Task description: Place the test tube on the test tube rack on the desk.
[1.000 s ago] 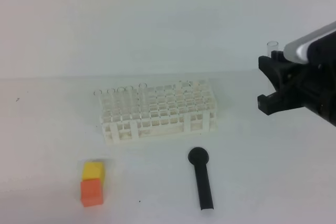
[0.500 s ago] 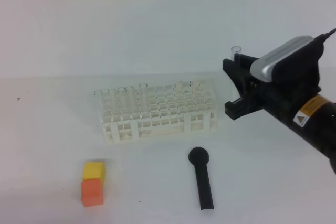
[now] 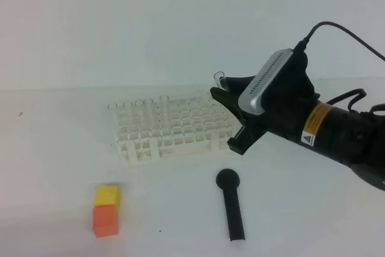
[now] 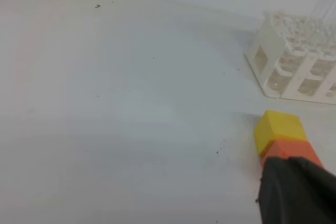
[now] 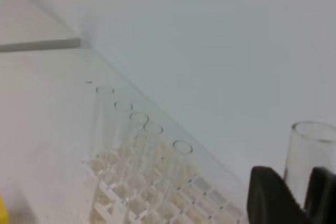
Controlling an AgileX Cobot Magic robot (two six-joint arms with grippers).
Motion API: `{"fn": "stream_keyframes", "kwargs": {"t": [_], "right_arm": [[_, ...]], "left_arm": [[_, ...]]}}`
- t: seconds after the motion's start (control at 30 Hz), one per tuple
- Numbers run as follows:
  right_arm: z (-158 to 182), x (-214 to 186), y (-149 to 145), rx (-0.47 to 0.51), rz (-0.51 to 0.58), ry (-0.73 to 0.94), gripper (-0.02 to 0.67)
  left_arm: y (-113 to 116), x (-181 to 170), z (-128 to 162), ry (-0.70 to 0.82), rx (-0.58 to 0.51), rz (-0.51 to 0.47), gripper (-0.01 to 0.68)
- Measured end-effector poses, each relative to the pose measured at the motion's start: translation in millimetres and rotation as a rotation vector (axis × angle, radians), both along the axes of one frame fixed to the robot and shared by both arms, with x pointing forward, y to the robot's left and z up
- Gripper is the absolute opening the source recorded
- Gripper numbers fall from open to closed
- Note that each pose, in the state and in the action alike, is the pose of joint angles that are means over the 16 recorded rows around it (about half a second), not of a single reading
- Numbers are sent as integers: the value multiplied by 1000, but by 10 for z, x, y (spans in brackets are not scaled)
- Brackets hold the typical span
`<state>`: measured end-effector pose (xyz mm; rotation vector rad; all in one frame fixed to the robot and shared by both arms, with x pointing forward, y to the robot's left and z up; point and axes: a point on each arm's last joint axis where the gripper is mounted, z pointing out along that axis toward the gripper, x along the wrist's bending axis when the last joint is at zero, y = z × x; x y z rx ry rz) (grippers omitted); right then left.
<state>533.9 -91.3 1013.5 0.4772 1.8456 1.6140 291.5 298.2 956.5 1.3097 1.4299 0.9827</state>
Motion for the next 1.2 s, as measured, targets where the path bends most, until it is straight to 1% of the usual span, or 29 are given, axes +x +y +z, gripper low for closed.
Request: {"fn": "stream_keyframes", "kwargs": {"t": [0.13,0.37,0.5,0.83,1.2], "right_arm": [[16,37,2,9,-24,16,125],[-8,109,-17,84,-89,59,125],[-54,147,-14,119,-108,77,125],[-133,256,74,132,-86,87,125],[-131,414,208,112,-52,80,125]], "left_arm": [[0,0,0,0,1,0,-1],[0,0,0,0,2,0,-1],[1,0,0,0,3,0,-1],[1,1,0,1,5,0,-1],[1,2,0,1,5,0,-1]]}}
